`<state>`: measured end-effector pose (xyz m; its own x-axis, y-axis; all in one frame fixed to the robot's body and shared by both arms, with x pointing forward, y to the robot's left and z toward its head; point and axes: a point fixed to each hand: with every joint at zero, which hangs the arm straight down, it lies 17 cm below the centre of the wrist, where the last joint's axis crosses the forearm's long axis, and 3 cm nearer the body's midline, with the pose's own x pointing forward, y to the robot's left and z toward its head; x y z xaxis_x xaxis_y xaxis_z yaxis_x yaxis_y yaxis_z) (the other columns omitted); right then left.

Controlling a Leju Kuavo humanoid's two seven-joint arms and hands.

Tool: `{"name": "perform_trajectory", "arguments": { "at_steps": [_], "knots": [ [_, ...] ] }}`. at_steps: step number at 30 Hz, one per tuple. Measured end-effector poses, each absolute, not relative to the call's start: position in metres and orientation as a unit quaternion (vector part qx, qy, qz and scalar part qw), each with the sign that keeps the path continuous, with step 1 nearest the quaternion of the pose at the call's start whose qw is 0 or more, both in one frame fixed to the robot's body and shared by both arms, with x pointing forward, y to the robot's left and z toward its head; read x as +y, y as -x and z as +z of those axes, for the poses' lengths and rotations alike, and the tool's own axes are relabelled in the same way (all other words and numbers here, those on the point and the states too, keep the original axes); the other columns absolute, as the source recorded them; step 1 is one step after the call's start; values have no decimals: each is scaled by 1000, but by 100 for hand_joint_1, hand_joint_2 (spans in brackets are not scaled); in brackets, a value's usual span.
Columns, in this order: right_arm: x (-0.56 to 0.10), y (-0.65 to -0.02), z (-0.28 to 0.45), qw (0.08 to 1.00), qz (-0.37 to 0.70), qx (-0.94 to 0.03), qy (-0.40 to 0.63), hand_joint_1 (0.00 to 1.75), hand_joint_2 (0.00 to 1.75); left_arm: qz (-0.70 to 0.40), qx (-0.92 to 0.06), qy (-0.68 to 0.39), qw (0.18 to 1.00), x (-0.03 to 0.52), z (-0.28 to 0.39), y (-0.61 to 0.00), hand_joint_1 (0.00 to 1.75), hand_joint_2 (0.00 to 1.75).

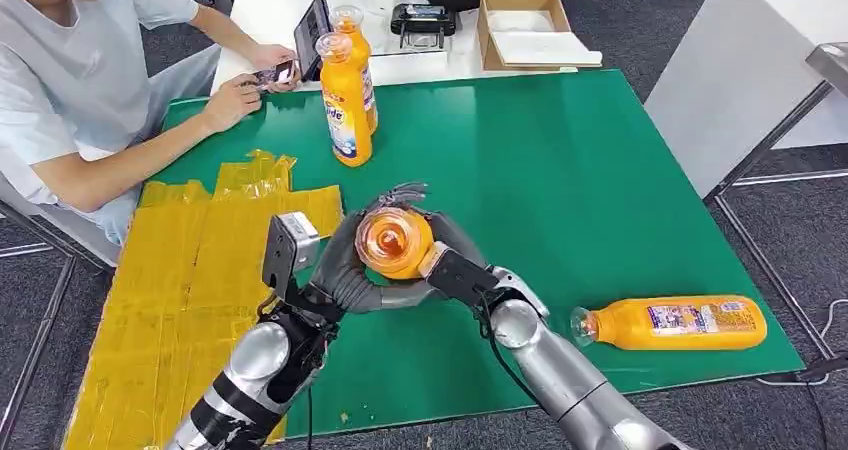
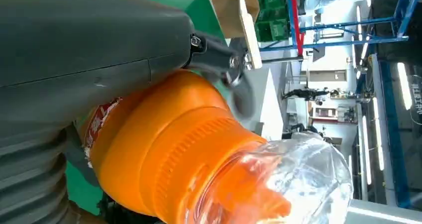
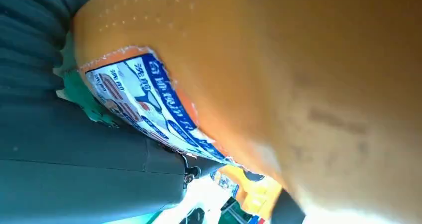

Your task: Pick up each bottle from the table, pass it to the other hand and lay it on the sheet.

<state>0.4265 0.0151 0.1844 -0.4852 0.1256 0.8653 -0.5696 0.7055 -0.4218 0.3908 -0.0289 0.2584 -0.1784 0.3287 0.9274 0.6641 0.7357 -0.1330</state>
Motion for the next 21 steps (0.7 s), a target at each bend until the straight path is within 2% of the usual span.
{"name": "perform_trajectory", "arguments": {
  "at_steps": [21],
  "knots": [
    [14, -428, 187, 489, 345, -788, -141, 175, 175, -152, -770, 328, 526, -27, 265, -385, 175, 175]
  ]
}}
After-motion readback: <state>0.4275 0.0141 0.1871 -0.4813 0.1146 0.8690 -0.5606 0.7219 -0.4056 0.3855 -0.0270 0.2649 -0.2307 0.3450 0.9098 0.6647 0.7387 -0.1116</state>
